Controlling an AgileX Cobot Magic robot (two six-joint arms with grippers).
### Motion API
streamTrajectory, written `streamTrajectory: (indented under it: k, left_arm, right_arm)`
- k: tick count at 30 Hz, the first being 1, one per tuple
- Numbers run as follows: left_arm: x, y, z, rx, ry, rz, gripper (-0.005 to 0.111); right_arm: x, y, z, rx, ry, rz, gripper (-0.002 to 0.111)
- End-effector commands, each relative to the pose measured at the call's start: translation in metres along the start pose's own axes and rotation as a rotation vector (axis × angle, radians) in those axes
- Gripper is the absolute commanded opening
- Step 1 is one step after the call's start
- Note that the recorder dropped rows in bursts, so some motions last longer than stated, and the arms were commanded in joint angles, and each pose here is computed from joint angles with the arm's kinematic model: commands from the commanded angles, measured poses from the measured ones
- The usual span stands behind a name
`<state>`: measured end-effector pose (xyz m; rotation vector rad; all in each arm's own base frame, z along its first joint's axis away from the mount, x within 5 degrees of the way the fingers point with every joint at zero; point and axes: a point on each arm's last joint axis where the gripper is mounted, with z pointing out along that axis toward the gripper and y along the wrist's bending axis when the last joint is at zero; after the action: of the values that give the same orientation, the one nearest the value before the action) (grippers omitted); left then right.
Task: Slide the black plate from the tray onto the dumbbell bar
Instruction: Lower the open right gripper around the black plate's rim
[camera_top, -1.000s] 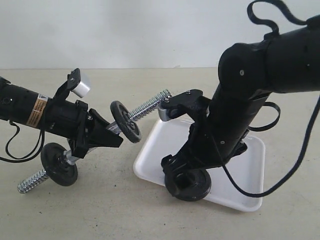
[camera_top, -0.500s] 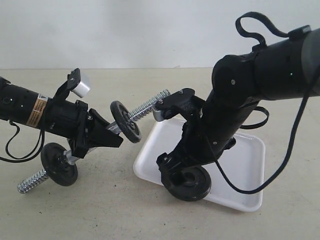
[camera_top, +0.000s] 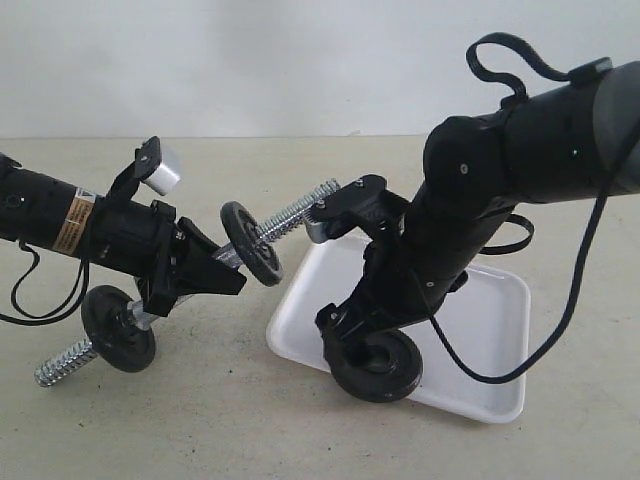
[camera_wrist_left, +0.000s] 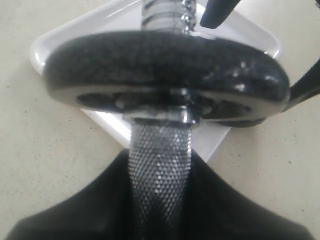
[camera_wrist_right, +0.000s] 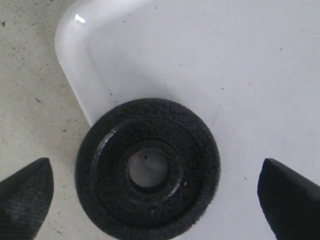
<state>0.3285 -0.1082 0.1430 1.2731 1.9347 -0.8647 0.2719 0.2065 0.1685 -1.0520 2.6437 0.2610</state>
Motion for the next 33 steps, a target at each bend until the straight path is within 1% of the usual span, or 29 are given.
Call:
streamTrajectory:
  k: [1, 4, 7, 8, 18, 20, 24, 33]
  left_arm:
    - [-0.029, -0.017, -0.013, 0.149, -0.158, 0.034, 0.004]
    - [-0.029, -0.017, -0.013, 0.149, -0.158, 0.034, 0.004]
    - [-0.029, -0.017, -0.013, 0.149, -0.158, 0.034, 0.004]
    - [-0.029, -0.017, -0.013, 0.149, -0.158, 0.034, 0.004]
    - [-0.029, -0.017, -0.013, 0.149, -0.158, 0.034, 0.004]
    - [-0.029, -0.017, -0.013, 0.149, -0.158, 0.034, 0.004]
    - [-0.029, -0.017, -0.013, 0.147, -0.157, 0.033, 0.004]
    - [-0.029, -0.017, -0.013, 0.147, -0.157, 0.033, 0.004]
  right_arm:
    - [0.008, -0.025, 0.004, 0.007, 0.069, 0.030, 0.105]
    - [0.010, -0.026, 0.006, -0.042, 0.073, 0.034, 0.105]
    - [0.006, -0.016, 0.005, -0.151, 0.028, 0.031, 0.105]
    - [0.005, -0.015, 0.005, -0.163, 0.023, 0.027, 0.105]
    - [0.002, -0.017, 0.006, -0.147, -0.007, 0.023, 0.105]
    - [0.003, -0.017, 0.009, -0.148, 0.002, 0.025, 0.105]
    - [0.010, -0.019, 0.032, -0.165, 0.074, 0.041, 0.105]
    - [0.010, -0.017, 0.033, -0.179, 0.085, 0.072, 0.105]
